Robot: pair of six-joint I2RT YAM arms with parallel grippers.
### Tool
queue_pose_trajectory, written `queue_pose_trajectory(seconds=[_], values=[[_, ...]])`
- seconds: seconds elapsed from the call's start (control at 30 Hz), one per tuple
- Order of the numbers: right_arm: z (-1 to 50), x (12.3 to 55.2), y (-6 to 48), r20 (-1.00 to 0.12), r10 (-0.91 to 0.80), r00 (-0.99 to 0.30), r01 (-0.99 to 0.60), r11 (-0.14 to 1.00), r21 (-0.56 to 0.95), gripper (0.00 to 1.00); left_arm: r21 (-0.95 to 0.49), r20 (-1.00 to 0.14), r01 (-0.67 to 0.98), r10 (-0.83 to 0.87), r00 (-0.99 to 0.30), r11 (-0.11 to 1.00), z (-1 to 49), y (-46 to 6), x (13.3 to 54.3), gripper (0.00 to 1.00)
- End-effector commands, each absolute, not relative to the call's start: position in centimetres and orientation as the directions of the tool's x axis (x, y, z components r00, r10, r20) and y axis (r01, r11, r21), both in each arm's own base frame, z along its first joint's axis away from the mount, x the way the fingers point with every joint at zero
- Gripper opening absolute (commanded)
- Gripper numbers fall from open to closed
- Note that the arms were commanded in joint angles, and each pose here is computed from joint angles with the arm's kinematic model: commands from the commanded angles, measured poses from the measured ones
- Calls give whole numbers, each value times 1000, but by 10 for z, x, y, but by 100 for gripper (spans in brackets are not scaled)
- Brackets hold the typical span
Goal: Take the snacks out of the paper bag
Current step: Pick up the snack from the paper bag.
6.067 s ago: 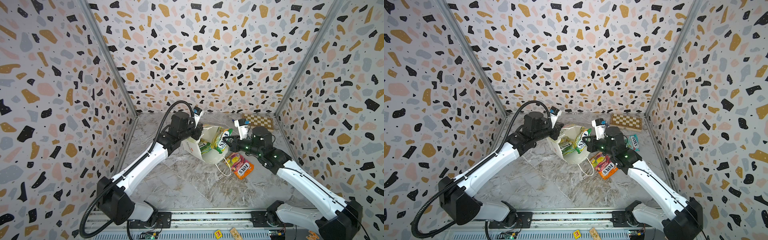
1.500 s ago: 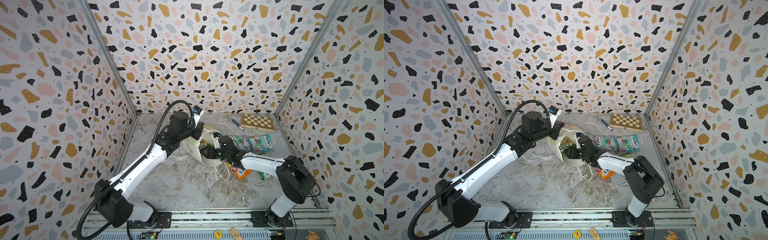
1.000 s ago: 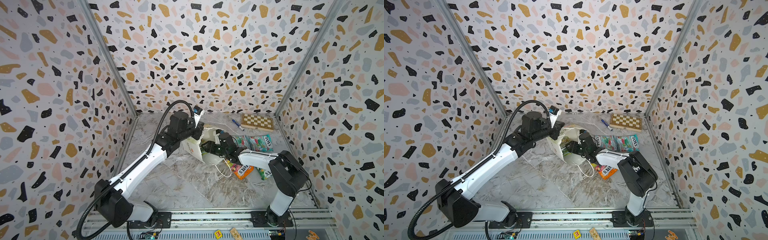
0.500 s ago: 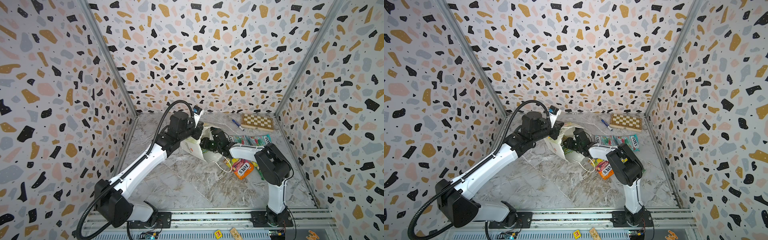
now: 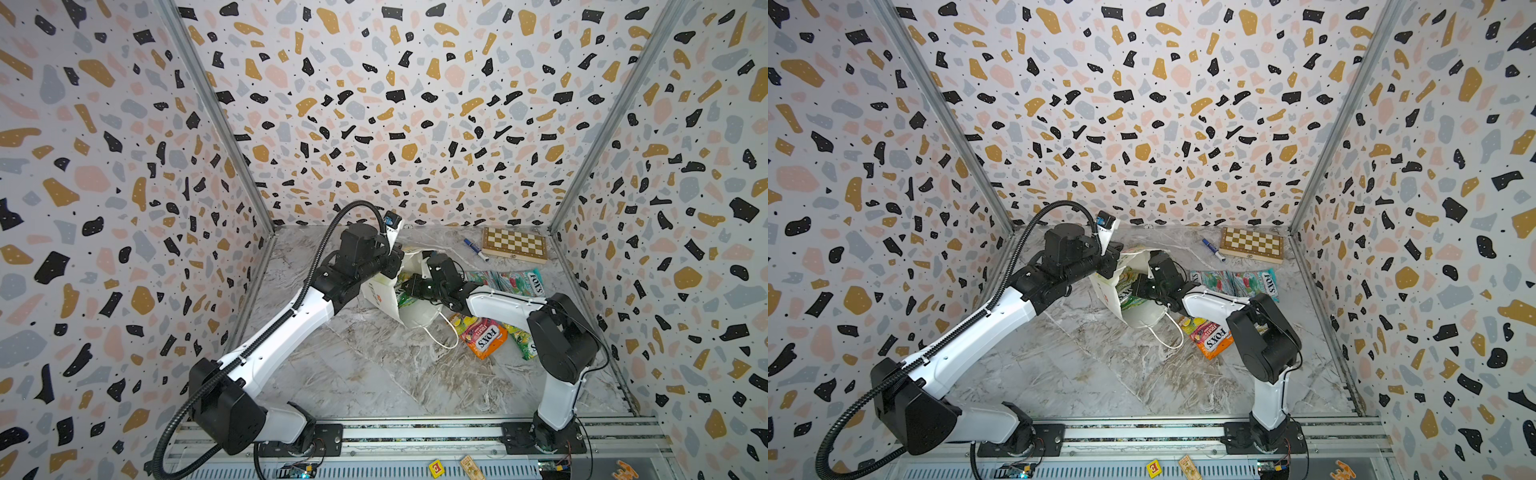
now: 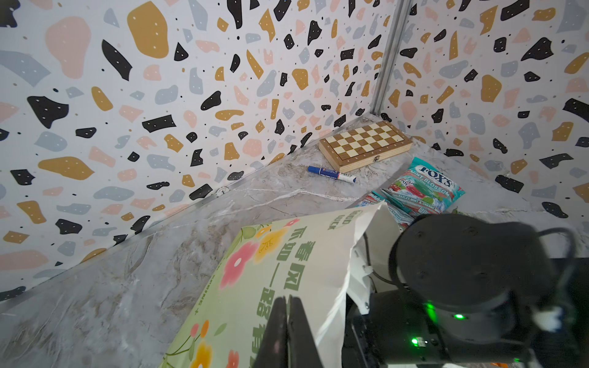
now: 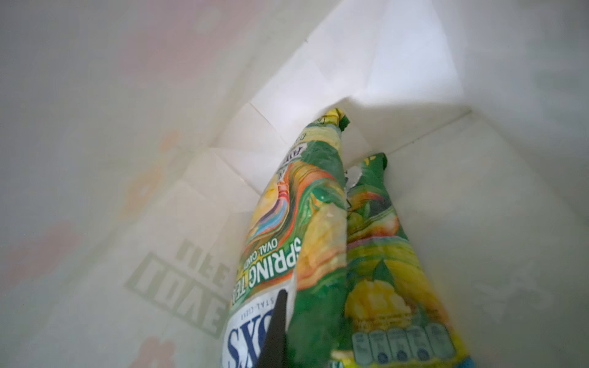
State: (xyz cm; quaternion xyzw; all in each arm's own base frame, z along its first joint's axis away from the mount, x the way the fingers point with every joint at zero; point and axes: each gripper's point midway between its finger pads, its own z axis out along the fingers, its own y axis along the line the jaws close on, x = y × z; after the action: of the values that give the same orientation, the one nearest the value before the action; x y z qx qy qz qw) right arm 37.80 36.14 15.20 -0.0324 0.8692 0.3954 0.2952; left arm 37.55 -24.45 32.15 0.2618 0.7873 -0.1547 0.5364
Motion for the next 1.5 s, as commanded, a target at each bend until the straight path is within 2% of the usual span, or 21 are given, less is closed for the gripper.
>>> queue_pose_trajectory(seconds=[0.0, 0.5, 0.87, 1.0, 1.17, 1.47], values=[[202, 371, 349, -633, 171, -755, -368, 688, 625, 0, 62, -939, 540, 233, -254, 839, 339, -239, 383, 0], [316, 339, 298, -801, 193, -567, -486, 706, 515, 0, 74, -930, 510, 244, -275, 857, 332, -235, 389, 0], [377, 324, 210, -883, 319, -345, -386, 809, 443, 0, 76, -928, 509, 248, -279, 857, 330, -235, 389, 0], [371, 330, 177, -883, 343, -319, -291, 851, 436, 0, 76, -928, 509, 248, -278, 858, 331, -235, 390, 0], [338, 354, 149, -850, 376, -370, -230, 849, 475, 0, 82, -927, 504, 252, -279, 860, 330, -234, 390, 0], [276, 402, 165, -803, 344, -486, -275, 812, 514, 0, 116, -919, 448, 268, -291, 886, 328, -222, 394, 0]])
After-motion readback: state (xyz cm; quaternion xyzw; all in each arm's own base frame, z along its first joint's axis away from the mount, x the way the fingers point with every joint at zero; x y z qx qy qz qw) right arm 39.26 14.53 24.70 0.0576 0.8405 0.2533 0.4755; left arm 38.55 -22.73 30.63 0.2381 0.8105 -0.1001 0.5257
